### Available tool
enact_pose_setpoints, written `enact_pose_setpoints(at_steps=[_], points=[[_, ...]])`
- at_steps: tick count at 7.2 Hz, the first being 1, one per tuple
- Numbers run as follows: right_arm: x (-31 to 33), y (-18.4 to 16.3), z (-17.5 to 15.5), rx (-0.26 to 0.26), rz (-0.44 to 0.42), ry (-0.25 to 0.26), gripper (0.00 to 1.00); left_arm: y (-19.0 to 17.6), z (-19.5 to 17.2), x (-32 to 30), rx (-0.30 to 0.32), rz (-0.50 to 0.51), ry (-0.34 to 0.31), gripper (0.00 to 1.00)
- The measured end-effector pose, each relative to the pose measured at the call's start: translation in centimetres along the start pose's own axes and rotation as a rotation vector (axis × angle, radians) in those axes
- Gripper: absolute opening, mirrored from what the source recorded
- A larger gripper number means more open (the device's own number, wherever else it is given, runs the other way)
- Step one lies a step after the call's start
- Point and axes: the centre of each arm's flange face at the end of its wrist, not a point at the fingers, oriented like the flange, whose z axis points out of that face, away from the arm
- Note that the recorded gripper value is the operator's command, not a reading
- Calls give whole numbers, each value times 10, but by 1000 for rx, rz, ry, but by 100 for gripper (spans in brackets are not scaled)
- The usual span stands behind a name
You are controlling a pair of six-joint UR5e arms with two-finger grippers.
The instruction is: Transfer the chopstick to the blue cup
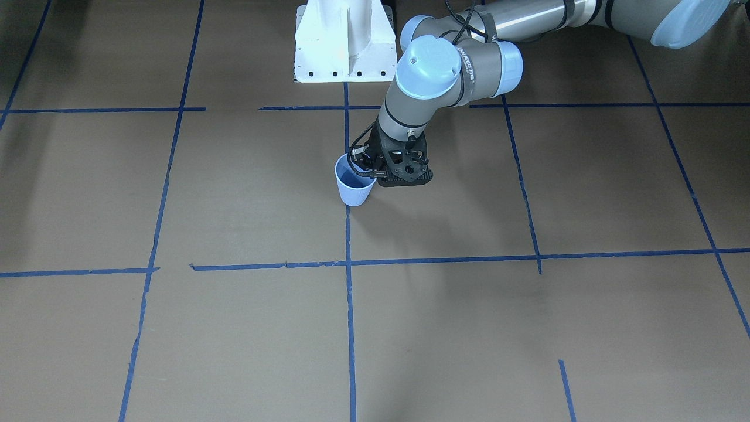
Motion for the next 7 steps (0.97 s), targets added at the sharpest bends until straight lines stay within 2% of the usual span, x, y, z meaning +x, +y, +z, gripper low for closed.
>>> enact_pose_setpoints(at_steps=[4, 5, 7], points=[[0, -1, 0, 0, 0, 0, 100, -1, -2, -1, 8, 19, 14, 100], [1, -1, 1, -2, 2, 0, 100, -8, -14, -4, 22, 14, 21, 100], [7, 0, 6, -11, -6, 3, 100, -28, -67, -40, 42, 24, 14, 100]])
